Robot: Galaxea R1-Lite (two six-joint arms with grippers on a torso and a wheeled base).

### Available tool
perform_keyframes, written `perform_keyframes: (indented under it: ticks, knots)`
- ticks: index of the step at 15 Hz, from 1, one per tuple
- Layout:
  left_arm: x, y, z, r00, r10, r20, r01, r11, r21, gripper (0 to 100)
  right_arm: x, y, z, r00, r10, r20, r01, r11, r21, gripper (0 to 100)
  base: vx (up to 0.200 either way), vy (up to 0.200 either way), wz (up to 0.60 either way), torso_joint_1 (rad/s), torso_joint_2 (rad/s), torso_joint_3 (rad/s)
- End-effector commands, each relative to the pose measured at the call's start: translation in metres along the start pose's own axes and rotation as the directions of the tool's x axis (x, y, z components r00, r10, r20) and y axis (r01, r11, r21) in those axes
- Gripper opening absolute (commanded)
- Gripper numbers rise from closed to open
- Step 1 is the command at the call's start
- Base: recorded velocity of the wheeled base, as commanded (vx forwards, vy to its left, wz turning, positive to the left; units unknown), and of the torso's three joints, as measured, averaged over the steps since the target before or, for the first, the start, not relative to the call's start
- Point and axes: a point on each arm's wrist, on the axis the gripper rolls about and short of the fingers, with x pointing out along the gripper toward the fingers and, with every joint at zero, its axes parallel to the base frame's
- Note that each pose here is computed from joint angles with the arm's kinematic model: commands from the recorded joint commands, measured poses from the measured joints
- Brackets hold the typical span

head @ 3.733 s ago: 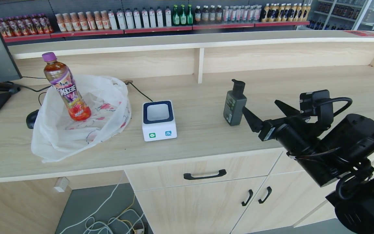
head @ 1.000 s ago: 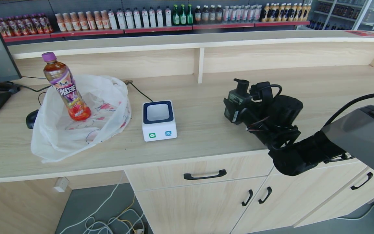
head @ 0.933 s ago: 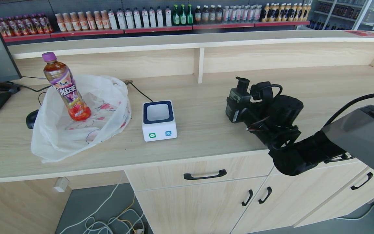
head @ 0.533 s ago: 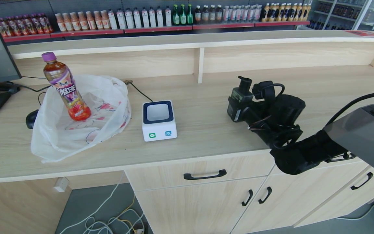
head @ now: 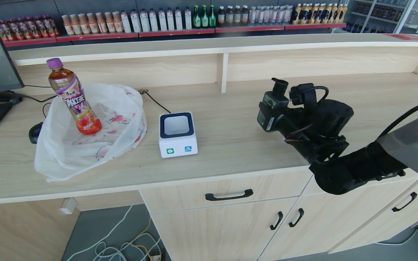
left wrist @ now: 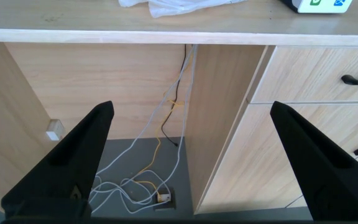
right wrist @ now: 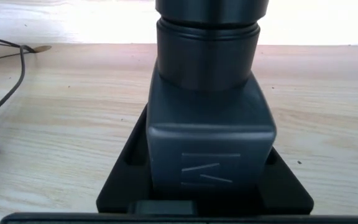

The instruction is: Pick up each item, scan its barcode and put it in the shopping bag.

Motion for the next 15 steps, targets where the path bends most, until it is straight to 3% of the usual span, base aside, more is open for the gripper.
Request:
perform_keyframes:
  ticks: [1, 3, 8, 15]
  knots:
    - [0.0, 0.0, 0.0, 1.0, 0.0, 0.001, 0.0, 1.0, 0.001, 100, -0.014, -0.001, 0.023, 1.0, 0.0, 0.029, 0.0, 1.0, 0.0, 0, 0.0, 0.0, 0.0, 0.0, 0.0, 0.0]
    - [0.0, 0.0, 0.0, 1.0, 0.0, 0.001, 0.0, 1.0, 0.001, 100, -0.022, -0.002, 0.042, 0.998, -0.003, 0.064, 0.003, 1.0, 0.002, 0, 0.0, 0.0, 0.0, 0.0, 0.0, 0.0]
    - [0.0, 0.0, 0.0, 1.0, -0.002, 0.001, 0.002, 1.0, 0.001, 100, -0.064, 0.004, 0.064, 0.999, 0.024, 0.045, -0.024, 1.0, 0.011, 0, 0.0, 0.0, 0.0, 0.0, 0.0, 0.0]
    - [0.0, 0.0, 0.0, 1.0, 0.0, 0.001, 0.0, 1.0, 0.001, 100, -0.101, 0.024, 0.062, 0.994, -0.014, 0.106, 0.005, 0.996, 0.084, 0, 0.0, 0.0, 0.0, 0.0, 0.0, 0.0]
